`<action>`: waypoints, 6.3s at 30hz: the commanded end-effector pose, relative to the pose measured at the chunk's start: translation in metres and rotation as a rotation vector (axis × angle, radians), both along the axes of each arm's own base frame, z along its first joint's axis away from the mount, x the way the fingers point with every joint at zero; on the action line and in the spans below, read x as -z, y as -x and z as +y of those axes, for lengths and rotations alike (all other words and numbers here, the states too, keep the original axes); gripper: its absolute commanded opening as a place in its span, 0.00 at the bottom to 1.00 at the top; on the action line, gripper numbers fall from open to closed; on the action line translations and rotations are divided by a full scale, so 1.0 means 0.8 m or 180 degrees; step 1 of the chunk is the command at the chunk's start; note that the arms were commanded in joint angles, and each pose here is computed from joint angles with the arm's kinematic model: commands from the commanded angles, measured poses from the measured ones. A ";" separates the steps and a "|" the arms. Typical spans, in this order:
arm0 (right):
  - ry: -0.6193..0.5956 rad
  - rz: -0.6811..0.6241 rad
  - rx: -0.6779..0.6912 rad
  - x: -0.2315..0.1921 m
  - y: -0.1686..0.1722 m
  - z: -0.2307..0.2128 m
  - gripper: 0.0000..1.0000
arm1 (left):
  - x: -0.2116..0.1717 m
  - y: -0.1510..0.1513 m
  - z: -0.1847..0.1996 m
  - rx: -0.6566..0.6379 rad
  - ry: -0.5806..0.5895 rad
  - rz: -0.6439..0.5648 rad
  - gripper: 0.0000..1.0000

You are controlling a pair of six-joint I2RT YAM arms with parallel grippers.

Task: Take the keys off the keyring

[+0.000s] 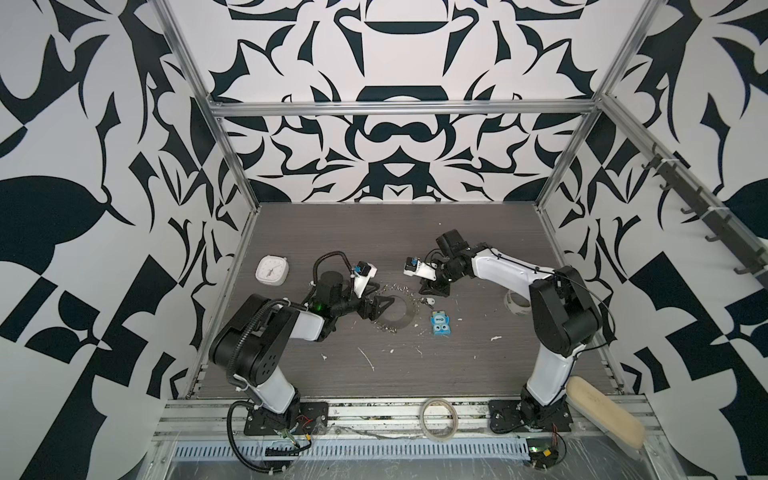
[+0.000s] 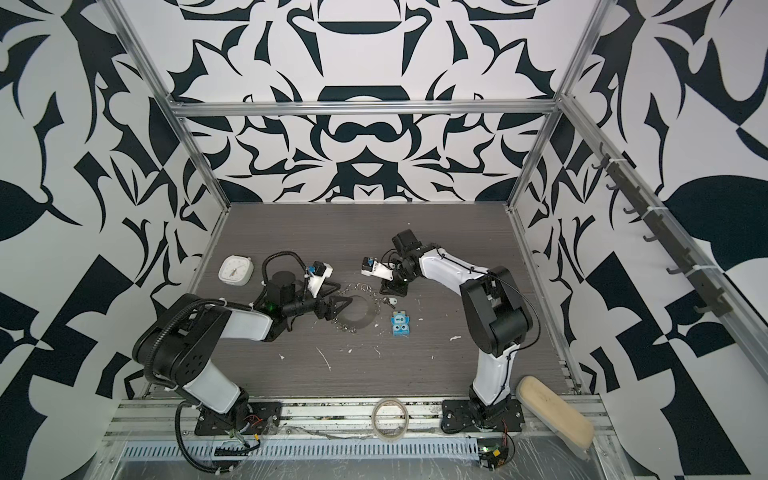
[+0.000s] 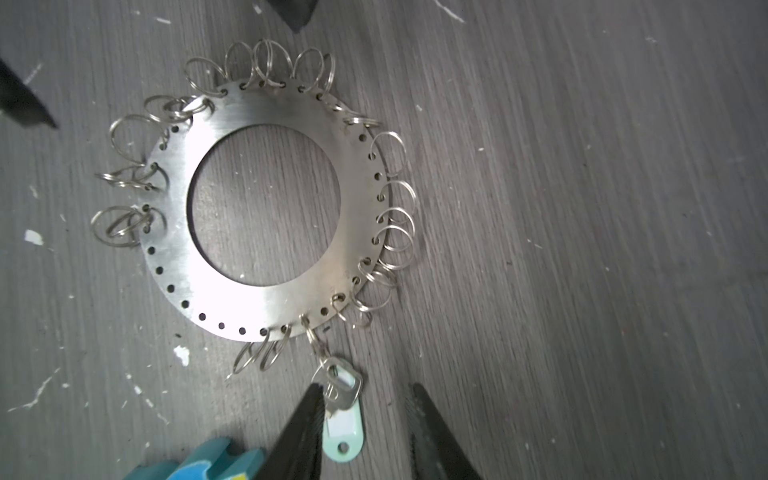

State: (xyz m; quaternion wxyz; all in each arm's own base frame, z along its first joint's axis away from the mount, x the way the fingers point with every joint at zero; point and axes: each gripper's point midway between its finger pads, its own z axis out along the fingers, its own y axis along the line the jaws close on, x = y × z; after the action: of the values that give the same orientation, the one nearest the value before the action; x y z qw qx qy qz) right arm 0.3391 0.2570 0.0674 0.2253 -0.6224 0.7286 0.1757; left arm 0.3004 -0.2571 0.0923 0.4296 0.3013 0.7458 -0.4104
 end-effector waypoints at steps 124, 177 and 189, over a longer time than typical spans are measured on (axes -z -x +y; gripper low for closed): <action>-0.3048 -0.2228 -0.0804 -0.352 0.115 0.096 0.00 | -0.255 0.063 0.017 0.1251 -0.0172 -0.2733 0.28; -0.1430 -0.2338 -0.0681 -0.300 0.077 0.114 0.00 | -0.225 0.048 -0.001 0.1603 -0.0828 -0.2393 0.21; -0.1453 -0.2291 -0.0737 -0.302 0.083 0.118 0.00 | -0.208 0.034 -0.007 0.1592 -0.0899 -0.2205 0.05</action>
State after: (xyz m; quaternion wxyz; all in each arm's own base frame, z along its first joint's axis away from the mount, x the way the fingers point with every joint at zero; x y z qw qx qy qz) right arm 0.2764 0.3420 0.2661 0.5318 -0.6673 0.5075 0.1195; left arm 0.2717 -0.2615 0.2553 0.4991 0.6467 0.5084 -0.2725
